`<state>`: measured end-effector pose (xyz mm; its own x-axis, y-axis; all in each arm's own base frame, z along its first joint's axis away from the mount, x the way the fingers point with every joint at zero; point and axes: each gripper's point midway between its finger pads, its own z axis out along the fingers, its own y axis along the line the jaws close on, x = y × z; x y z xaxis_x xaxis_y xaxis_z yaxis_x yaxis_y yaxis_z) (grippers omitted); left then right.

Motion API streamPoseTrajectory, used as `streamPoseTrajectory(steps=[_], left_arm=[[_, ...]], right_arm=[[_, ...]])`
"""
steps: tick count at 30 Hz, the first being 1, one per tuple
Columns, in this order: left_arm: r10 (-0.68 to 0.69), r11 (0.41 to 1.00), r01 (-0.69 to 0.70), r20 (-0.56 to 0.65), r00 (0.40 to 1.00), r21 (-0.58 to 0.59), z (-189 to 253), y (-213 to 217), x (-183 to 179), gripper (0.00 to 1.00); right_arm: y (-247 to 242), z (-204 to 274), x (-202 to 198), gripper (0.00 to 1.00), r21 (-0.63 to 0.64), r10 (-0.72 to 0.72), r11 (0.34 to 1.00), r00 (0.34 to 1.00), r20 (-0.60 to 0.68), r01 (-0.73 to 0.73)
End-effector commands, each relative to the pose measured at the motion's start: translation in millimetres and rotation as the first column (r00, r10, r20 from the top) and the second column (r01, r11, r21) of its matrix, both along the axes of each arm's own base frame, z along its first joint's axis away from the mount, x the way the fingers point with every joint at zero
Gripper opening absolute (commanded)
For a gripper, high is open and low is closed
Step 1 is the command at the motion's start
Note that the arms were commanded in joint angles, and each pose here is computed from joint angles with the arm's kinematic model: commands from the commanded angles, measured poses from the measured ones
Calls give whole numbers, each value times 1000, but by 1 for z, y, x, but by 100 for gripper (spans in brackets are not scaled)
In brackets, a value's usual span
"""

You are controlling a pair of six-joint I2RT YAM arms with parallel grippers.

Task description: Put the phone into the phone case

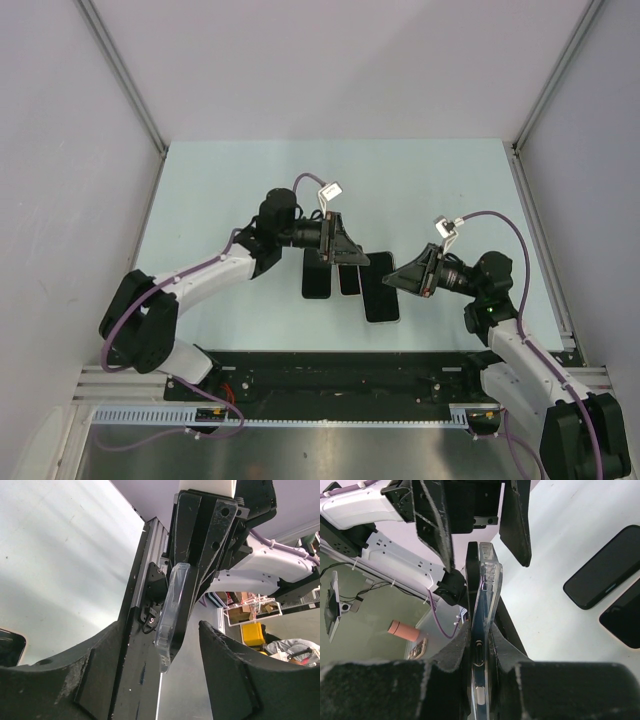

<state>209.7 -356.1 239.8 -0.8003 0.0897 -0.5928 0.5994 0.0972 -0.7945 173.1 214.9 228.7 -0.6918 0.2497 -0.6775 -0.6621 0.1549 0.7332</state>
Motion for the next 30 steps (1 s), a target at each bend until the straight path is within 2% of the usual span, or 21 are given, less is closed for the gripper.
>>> streamPoseTrajectory(steps=[1, 5, 8, 9, 13, 15, 17, 23, 30], left_arm=[[-18, 1000, 19, 22, 1000, -25, 10, 4, -8, 65], [-37, 999, 37, -4, 999, -39, 9, 4, -13, 57], [-47, 996, 46, -23, 999, -73, 11, 4, -16, 46], [-59, 994, 57, -17, 998, -88, 13, 3, -17, 35], [-70, 994, 67, -37, 997, -92, 12, 3, -19, 15], [-84, 993, 80, -45, 995, -86, 9, 2, -20, 1], [-88, 993, 84, -56, 995, -78, 6, 1, -18, 0], [-95, 995, 93, -40, 995, -47, -1, -1, -15, 0], [-95, 995, 95, -33, 995, -13, -10, -2, -12, 0]], right_arm=[[1, 20, -4, 6, 31, 11, 999, 997, 78, -13], [3, 18, -3, 10, 30, 11, 999, 998, 66, -13], [6, 13, -1, 13, 24, 10, 1000, 999, 46, -11], [6, 12, 0, 14, 24, 10, 1000, 999, 41, -11], [10, 11, 4, 26, 34, 0, 999, 1000, 15, 0], [10, 11, 8, 35, 45, -12, 999, 1000, -15, 13], [11, 14, 13, 41, 59, -25, 998, 1000, -19, 26], [13, 22, 27, 52, 104, -50, 993, 997, -60, 56], [14, 34, 41, 52, 161, -76, 983, 993, -94, 90]])
